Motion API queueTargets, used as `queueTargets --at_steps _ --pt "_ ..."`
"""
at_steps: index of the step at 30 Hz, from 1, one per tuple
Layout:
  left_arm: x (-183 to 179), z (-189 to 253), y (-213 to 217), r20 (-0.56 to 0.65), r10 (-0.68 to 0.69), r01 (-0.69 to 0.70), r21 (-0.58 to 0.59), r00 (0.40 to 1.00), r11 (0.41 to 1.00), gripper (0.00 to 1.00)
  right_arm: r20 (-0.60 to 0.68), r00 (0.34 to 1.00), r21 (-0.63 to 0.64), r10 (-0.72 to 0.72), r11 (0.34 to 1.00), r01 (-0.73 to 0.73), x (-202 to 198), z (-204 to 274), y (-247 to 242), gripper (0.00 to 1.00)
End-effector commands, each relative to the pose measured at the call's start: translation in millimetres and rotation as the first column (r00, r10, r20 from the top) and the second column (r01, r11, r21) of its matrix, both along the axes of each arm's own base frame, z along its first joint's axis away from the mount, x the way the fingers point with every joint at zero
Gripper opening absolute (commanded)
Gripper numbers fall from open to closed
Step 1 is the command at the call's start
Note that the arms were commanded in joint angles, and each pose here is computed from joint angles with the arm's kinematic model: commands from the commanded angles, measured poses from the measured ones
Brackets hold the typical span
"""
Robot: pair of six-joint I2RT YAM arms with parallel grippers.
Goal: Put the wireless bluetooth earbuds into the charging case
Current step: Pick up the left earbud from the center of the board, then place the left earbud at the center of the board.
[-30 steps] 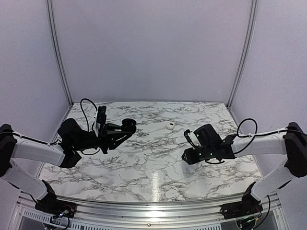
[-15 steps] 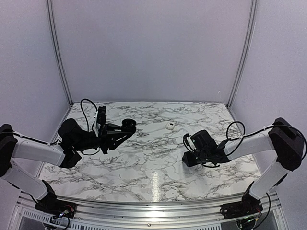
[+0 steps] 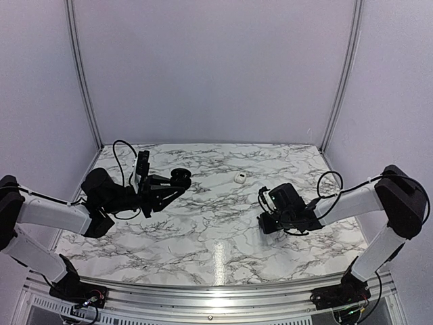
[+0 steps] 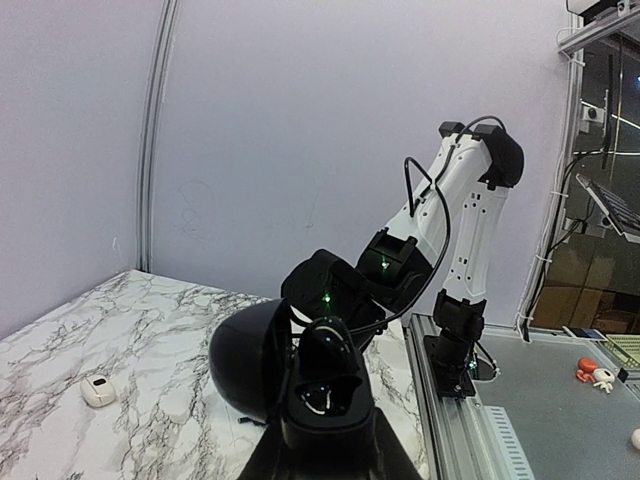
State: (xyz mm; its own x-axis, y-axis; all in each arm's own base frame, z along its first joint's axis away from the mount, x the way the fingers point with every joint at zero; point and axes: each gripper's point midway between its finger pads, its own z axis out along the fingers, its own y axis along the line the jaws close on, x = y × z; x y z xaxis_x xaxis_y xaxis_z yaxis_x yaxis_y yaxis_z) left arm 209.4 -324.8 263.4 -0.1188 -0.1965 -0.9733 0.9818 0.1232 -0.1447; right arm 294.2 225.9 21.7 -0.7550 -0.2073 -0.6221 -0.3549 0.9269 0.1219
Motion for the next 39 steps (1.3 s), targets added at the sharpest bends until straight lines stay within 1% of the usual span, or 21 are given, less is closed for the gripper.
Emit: queueTargets --at_steps 1,6,9,13,14,15,19,23,26,28,34,37,39 --pt "2 -2 2 0.008 0.012 -0.012 -0.004 1.000 1.000 0.03 -0.021 0.999 -0.006 0.038 0.999 -0.038 -5 -5 -1 0.13" --pt "4 -4 2 0.006 0.016 -0.016 -0.002 1.000 1.000 0.03 -0.014 0.997 -0.010 0.071 0.997 -0.071 -7 -4 1 0.05" --pt "4 -6 2 0.005 0.013 -0.013 0.001 1.000 1.000 0.03 0.001 0.995 -0.010 0.103 0.995 -0.103 -5 4 6 0.03" --pt "4 -8 3 0.006 0.014 -0.014 0.007 1.000 1.000 0.03 0.050 0.985 0.005 0.163 0.986 -0.164 -2 29 16 0.00" --pt "4 -9 3 0.008 0.013 -0.013 0.008 1.000 1.000 0.03 0.077 0.979 0.007 0.187 0.982 -0.188 -1 39 21 0.00" --pt "5 -10 3 0.006 0.015 -0.015 0.010 1.000 1.000 0.03 0.073 0.977 -0.008 0.199 0.980 -0.199 -2 42 19 0.00" --pt "4 -14 3 0.001 0.008 -0.008 0.020 1.000 1.000 0.03 0.125 0.958 -0.020 0.259 0.966 -0.259 -1 68 26 0.00" --pt "4 -22 3 0.002 0.001 -0.001 0.040 1.000 0.999 0.03 0.205 0.906 -0.013 0.370 0.927 -0.375 -9 105 45 0.00" --pt "2 -33 2 0.000 -0.016 0.016 0.082 1.000 0.997 0.03 0.289 0.833 -0.096 0.473 0.880 -0.466 -19 139 62 0.00" --pt "-1 -43 2 0.002 -0.025 0.025 0.124 1.000 0.992 0.03 0.327 0.793 -0.179 0.514 0.858 -0.482 -25 159 68 0.00" --pt "-5 -75 4 0.016 -0.036 0.030 0.269 0.999 0.963 0.02 0.409 0.653 -0.325 0.637 0.771 -0.548 -52 210 92 0.00" --pt "-4 -80 6 0.023 -0.025 0.018 0.285 0.999 0.958 0.02 0.407 0.636 -0.355 0.656 0.755 -0.551 -54 220 96 0.00" --pt "-1 -81 5 0.015 -0.020 0.015 0.287 1.000 0.958 0.01 0.390 0.632 -0.375 0.670 0.742 -0.556 -54 215 97 0.00"
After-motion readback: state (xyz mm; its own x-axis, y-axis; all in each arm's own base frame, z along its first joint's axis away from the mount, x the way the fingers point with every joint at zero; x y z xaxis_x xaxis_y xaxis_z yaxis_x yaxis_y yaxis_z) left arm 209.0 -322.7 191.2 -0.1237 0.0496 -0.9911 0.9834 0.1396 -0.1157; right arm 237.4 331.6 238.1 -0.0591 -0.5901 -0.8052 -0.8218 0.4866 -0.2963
